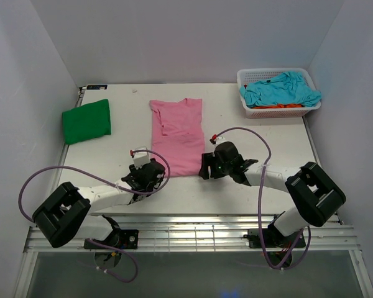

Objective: Fold and stack the t-shirts
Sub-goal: Fold the tshirt

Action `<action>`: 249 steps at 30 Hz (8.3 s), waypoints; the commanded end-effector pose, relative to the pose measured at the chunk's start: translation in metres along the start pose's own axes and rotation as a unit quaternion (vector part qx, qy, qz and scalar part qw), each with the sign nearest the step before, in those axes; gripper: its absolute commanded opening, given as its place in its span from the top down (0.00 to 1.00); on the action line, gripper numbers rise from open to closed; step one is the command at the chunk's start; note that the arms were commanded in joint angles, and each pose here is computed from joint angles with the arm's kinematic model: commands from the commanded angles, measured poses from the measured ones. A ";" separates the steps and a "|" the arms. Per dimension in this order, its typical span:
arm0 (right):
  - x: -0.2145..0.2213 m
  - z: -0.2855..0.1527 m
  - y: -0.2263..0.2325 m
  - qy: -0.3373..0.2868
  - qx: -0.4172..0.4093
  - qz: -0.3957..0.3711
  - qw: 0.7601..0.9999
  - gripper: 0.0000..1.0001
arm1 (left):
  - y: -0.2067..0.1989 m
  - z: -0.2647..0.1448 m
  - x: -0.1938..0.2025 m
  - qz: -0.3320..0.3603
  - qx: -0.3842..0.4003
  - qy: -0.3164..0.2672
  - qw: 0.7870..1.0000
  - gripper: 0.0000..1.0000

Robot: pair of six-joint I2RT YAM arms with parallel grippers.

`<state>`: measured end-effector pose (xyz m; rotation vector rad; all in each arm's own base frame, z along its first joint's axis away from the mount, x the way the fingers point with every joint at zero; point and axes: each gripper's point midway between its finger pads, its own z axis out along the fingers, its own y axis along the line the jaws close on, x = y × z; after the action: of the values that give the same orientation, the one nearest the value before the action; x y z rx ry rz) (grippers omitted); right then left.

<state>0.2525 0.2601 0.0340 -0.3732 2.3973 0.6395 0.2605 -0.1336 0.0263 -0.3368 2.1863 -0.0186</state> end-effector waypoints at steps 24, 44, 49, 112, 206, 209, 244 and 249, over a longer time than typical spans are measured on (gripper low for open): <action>-0.003 0.011 0.000 -0.015 0.004 0.010 1.000 0.36 | -0.010 0.011 0.032 -0.010 0.056 0.080 0.995 0.62; 0.009 0.022 0.001 0.007 -0.008 0.011 1.000 0.67 | -0.004 0.010 0.047 0.007 0.041 0.115 0.992 0.90; 0.011 0.023 0.001 0.010 -0.008 0.010 1.000 0.91 | -0.004 0.011 0.049 0.010 0.029 0.126 0.992 1.00; -0.125 -0.081 0.054 -0.164 0.105 -0.089 0.977 0.92 | -0.035 -0.105 -0.083 -0.057 -0.092 -0.119 0.987 1.00; -0.209 0.030 0.032 -0.140 -0.081 -0.105 0.981 0.92 | -0.157 0.027 -0.097 -0.035 0.164 -0.093 0.981 1.00; -0.196 0.048 0.036 -0.108 -0.102 -0.096 0.984 0.92 | -0.161 0.041 -0.081 -0.022 0.160 -0.075 0.984 1.00; -0.218 0.150 0.009 -0.067 -0.049 -0.093 0.992 0.92 | -0.114 0.053 -0.018 -0.020 0.103 -0.029 0.994 1.00; -0.245 0.164 -0.004 -0.087 -0.017 -0.096 0.991 0.92 | -0.104 0.049 0.001 -0.022 0.099 -0.012 0.995 1.00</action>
<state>0.5026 0.3766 0.0706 -0.5575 2.1710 0.6827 0.3460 -0.2392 0.0320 -0.2862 2.0474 -0.2986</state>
